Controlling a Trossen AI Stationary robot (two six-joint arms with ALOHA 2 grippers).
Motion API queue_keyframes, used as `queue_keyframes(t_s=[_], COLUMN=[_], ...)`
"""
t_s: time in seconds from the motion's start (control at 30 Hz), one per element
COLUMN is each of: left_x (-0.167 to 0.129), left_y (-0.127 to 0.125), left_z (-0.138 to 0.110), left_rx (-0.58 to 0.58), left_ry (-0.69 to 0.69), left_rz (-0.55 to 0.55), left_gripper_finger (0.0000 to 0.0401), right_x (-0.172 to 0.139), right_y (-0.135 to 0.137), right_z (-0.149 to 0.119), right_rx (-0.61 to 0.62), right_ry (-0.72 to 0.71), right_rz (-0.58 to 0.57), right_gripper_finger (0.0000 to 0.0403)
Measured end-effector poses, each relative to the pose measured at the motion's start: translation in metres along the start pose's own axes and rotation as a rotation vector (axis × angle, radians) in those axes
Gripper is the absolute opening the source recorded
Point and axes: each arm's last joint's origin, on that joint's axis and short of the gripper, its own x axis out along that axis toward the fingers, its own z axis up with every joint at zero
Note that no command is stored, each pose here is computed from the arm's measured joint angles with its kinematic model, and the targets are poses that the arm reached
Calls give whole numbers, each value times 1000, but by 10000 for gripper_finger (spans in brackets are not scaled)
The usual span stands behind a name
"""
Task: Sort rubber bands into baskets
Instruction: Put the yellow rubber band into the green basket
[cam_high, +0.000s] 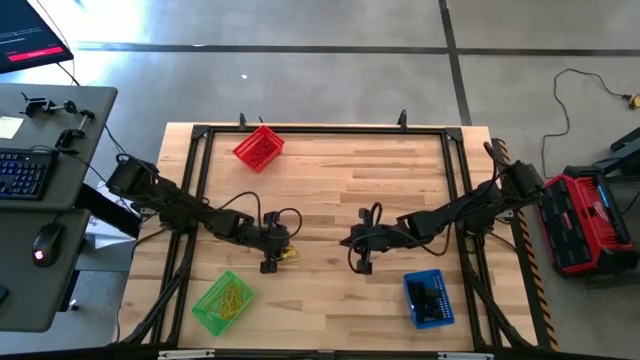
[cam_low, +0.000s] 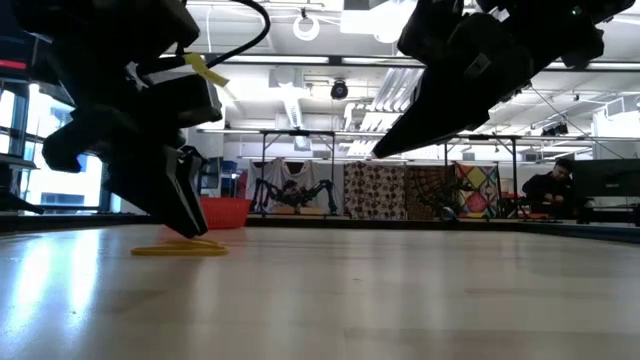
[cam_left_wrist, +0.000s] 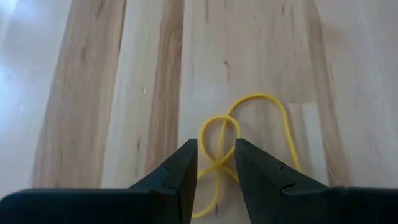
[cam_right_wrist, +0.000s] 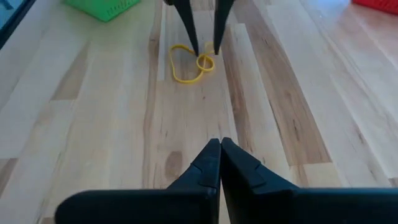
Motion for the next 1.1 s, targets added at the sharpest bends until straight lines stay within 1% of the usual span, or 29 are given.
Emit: queue_keyframes(t_s=[0.2,0.33,0.47,0.67,0.8,0.87,0.93,1.03,1.1], left_x=[1,1,3,13,14,11,7,2,-2], left_y=[4,6,5,4,4,3,1,0,-1], left_z=[1,1,0,-5,-6,-5,-4,-3,-1], left_rx=[7,-2,-1,5,-16,-1,35,82,86], left_ry=[-2,7,20,58,64,52,42,37,14], left_rz=[27,-7,-29,-26,-24,-32,-44,-62,-69], left_gripper_finger=[102,102,102,102,100,91,73,34,10], right_x=[-1,-2,-4,-4,-4,-4,-4,-4,-4], right_y=[5,8,11,12,12,12,12,12,12], right_z=[-1,0,-1,-1,-1,-1,-1,-1,-1], right_rx=[-9,5,-6,-4,-4,-8,-15,-14,-5], right_ry=[-8,-19,-31,-32,-32,-32,-31,-31,-31], right_rz=[-10,-2,-34,-35,-35,-35,-35,-35,-35], right_gripper_finger=[0,0,0,0,0,0,0,0,0])
